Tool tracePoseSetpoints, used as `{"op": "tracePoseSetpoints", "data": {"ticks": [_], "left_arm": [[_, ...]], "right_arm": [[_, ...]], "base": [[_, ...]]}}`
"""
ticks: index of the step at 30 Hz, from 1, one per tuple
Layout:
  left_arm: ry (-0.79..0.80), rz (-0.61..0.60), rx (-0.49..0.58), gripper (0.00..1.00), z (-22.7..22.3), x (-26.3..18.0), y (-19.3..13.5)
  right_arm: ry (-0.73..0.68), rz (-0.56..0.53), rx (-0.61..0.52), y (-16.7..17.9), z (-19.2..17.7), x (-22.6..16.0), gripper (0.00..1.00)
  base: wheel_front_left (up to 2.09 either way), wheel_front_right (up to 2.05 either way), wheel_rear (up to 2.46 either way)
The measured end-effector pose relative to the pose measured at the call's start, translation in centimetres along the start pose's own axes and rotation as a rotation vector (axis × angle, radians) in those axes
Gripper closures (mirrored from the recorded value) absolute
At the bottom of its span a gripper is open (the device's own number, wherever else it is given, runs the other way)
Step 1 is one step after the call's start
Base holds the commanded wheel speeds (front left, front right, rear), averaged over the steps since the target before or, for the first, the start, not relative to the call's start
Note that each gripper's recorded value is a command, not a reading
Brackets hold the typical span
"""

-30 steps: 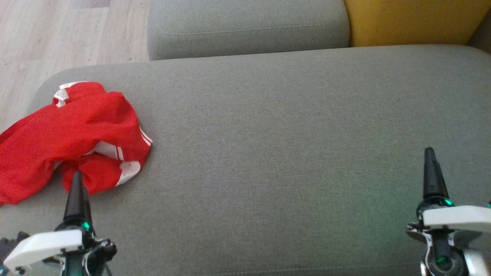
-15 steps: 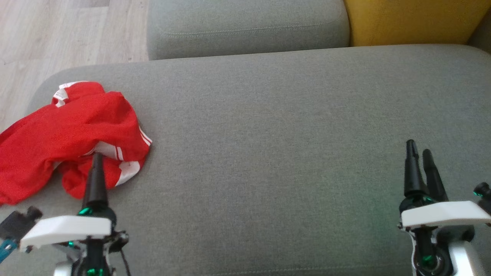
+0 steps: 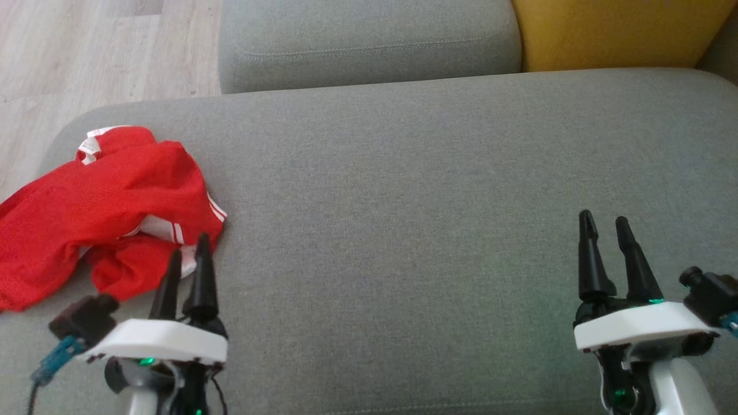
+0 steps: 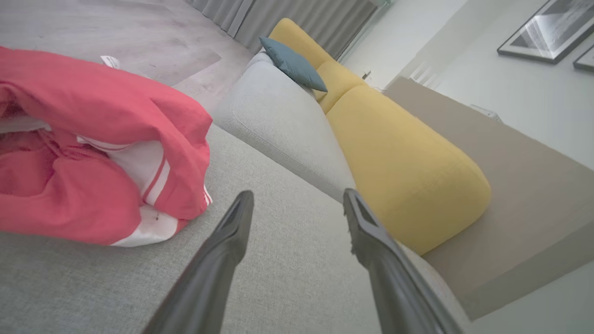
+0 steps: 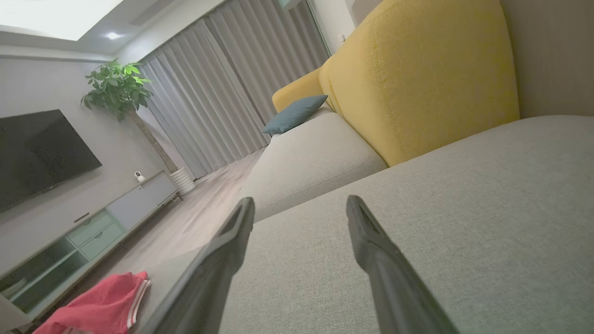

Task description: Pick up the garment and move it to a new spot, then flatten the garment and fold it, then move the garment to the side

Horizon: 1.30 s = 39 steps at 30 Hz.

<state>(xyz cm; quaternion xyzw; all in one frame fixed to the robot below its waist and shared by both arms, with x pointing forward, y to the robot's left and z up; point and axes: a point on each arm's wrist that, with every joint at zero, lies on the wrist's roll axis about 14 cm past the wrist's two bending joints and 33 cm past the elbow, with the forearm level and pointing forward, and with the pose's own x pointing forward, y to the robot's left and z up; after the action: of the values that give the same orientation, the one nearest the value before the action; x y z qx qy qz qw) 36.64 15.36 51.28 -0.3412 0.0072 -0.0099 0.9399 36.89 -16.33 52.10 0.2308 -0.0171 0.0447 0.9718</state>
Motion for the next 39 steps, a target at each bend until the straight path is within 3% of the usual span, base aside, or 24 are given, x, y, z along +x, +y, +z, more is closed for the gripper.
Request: {"op": "tracePoseSetpoints", "data": {"ticks": [18, 39], "left_arm": [[0.024, -0.056, 0.384, 0.0, -1.7, -0.5, -1.7], [0.001, -0.153, 0.718, 0.0, -3.7, -1.8, -3.6]], "right_arm": [[-0.023, 0.04, -0.268, 0.8, 0.3, -0.1, 0.0], [-0.048, 0.11, -0.514, 2.4, 0.2, -0.4, 0.0]], "base": [[0.0, 0.0, 0.0], [0.0, 0.0, 0.0]]}}
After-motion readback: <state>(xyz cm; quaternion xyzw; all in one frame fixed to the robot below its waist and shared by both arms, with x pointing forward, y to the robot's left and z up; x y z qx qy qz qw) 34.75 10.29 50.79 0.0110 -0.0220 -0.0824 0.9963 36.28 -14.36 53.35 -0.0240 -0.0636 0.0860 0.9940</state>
